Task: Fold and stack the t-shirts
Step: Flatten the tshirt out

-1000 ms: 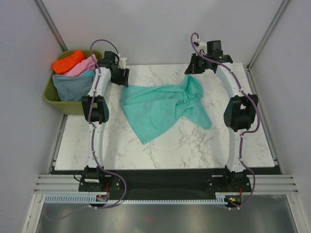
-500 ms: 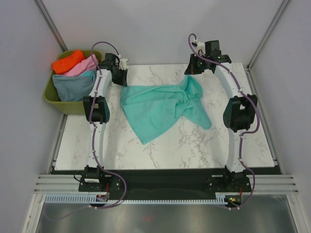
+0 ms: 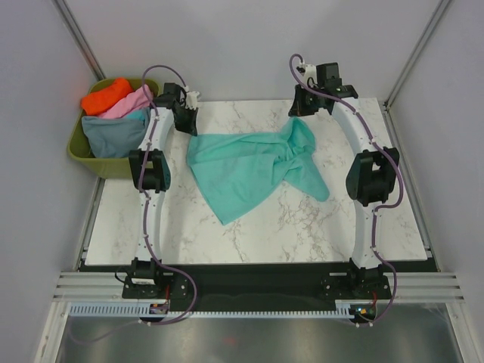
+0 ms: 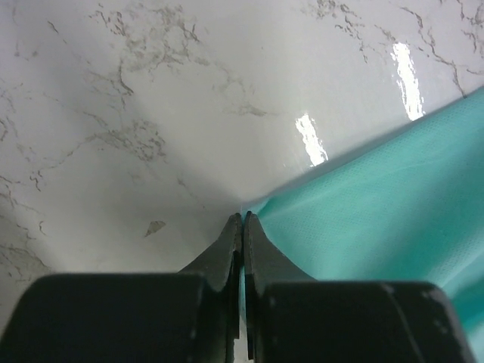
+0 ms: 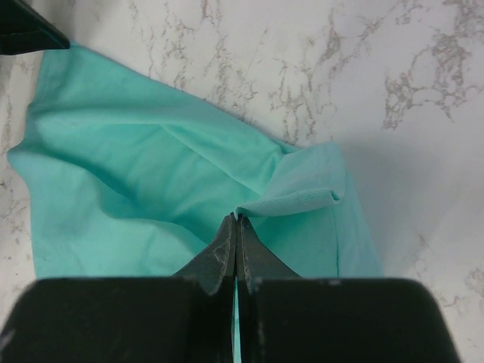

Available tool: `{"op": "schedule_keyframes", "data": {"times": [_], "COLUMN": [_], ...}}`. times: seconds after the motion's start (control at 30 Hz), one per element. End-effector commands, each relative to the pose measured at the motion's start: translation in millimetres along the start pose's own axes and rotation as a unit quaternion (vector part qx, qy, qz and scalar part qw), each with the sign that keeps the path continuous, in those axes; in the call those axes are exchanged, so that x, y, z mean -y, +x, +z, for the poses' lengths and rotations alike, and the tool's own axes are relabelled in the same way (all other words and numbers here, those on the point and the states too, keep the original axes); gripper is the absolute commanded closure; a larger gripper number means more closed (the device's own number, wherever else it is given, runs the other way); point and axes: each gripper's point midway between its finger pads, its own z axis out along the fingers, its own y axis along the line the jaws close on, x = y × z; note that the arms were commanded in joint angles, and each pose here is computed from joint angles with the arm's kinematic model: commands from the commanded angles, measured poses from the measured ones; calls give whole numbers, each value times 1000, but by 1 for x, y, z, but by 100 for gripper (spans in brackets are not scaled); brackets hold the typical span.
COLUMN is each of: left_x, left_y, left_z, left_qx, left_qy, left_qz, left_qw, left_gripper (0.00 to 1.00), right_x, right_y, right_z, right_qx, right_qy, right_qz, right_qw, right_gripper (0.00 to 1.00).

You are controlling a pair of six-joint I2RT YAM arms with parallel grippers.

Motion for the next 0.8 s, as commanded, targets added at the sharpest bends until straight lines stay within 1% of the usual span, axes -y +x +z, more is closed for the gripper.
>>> {"op": "schedule_keyframes", "data": {"times": [0.0, 0.03, 0.07, 0.1, 0.2, 0.23, 0.27, 0.3, 0.33, 0.43, 0.47, 0.57, 0.67, 0.7, 0.73, 0.77], "left_x": [21, 26, 31, 39, 51, 58, 63, 65, 72, 79, 82, 91, 99, 107, 112, 117], "left_y": [-46, -56, -66, -84, -104, -114, -116, -119, -124, -130, -135, -139, -138, -139, -137, -133], "left_z": [-66, -81, -95, -125, -167, -192, -203, -212, -233, -260, -279, -316, -337, -354, -362, -364], "left_qx": [54, 69, 85, 115, 151, 172, 180, 187, 201, 222, 237, 264, 278, 292, 297, 295], "left_qy": [3, 4, 7, 3, -1, -5, -4, -7, -10, -20, -30, -47, -48, -46, -42, -31], "left_qz": [12, 17, 24, 36, 49, 59, 63, 65, 72, 78, 83, 96, 105, 109, 112, 113], "left_qw": [998, 997, 996, 993, 987, 983, 982, 980, 977, 972, 967, 958, 954, 949, 947, 948], "left_gripper": [98, 98, 98, 98, 98, 98, 98, 98, 98, 98, 98, 98, 98, 98, 98, 98], "right_x": [15, 18, 31, 36, 57, 58, 64, 60, 63, 51, 61, 55, 47, 39, 34, 30], "right_y": [-43, -55, -62, -75, -96, -107, -112, -122, -125, -139, -140, -152, -160, -164, -167, -167], "right_z": [-34, -44, -53, -66, -96, -111, -122, -136, -145, -171, -184, -214, -242, -255, -262, -268], "right_qx": [57, 74, 84, 104, 138, 157, 167, 183, 191, 217, 225, 253, 278, 291, 298, 302], "right_qy": [59, 72, 96, 108, 140, 145, 150, 151, 153, 154, 164, 168, 168, 166, 163, 160], "right_qz": [-30, -33, -29, -32, -26, -28, -26, -30, -32, -42, -32, -34, -35, -36, -40, -40], "right_qw": [996, 994, 991, 988, 980, 976, 974, 971, 969, 963, 960, 952, 945, 941, 940, 939], "right_gripper": [100, 100, 100, 100, 100, 100, 100, 100, 100, 100, 100, 100, 100, 100, 100, 100]}}
